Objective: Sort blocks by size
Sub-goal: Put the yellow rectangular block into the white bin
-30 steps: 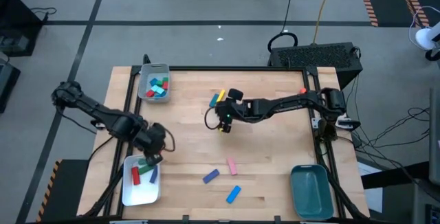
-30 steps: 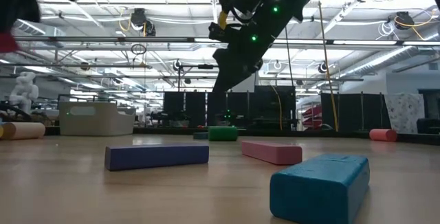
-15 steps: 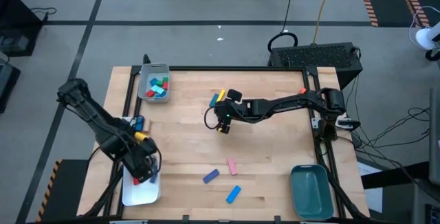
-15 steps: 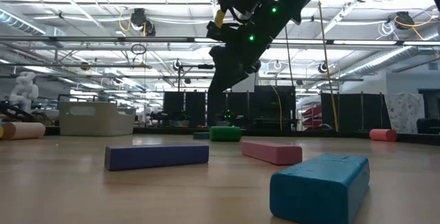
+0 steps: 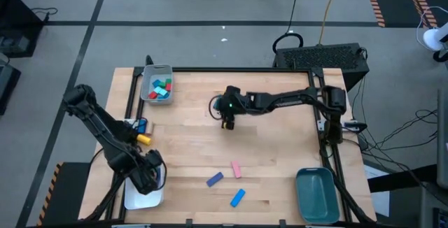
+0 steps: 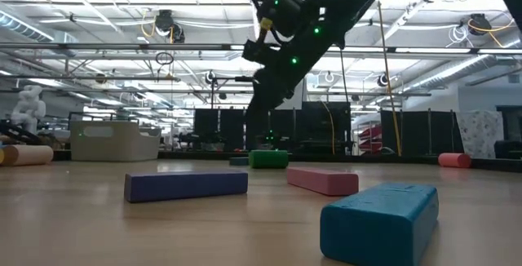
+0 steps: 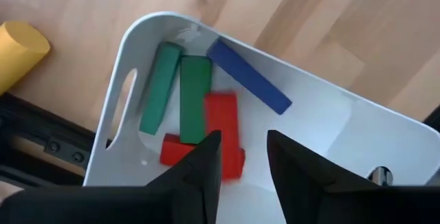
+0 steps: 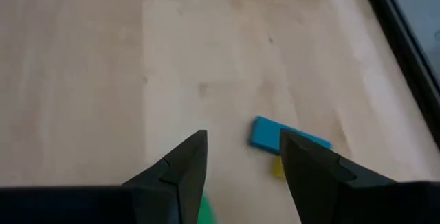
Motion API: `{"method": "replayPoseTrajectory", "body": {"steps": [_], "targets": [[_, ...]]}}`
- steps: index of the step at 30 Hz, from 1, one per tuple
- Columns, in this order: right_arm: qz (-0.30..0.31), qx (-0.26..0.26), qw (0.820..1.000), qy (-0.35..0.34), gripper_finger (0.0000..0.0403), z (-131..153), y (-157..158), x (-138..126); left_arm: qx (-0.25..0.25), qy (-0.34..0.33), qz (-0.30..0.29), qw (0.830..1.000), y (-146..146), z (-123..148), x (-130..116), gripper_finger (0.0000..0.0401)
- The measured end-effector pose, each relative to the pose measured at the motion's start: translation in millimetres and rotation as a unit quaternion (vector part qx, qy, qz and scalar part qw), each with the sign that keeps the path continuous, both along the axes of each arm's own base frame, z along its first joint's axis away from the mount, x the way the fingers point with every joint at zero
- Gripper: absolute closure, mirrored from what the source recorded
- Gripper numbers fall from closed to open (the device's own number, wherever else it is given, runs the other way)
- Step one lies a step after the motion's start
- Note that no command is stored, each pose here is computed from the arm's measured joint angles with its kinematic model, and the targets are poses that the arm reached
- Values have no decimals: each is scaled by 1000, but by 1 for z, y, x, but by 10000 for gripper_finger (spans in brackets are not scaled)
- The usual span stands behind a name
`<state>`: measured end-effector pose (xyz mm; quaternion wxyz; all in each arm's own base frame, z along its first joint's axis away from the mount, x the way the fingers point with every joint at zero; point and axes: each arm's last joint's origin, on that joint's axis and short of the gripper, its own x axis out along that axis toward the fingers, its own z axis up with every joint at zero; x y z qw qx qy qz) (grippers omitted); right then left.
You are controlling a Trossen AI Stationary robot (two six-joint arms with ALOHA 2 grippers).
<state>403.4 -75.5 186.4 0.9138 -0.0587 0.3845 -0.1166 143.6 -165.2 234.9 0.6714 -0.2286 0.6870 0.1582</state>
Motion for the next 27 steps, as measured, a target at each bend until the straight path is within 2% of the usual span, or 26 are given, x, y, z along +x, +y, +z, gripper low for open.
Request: {"method": "replayPoseTrajectory", "body": {"steps": [4, 6, 11, 19, 24, 27], "targets": [[10, -10, 1000, 25, 236, 5, -28, -3, 14, 11, -2, 1000, 0, -4, 0, 280], [12, -19, 999, 39, 236, 6, -41, -5, 40, 24, 5, 999, 4, -4, -3, 279], [69, -44, 994, 75, 236, 8, -60, -6, 94, 71, 48, 992, 18, -1, -10, 279], [171, -110, 968, 148, 236, -21, -68, -3, 102, 65, 38, 992, 22, 0, -8, 279], [194, -121, 959, 168, 236, -40, -72, 1, 105, 56, 34, 992, 23, 0, -6, 279], [193, -147, 953, 183, 236, -45, -75, 1, 106, 56, 37, 992, 26, 0, -3, 279]]}}
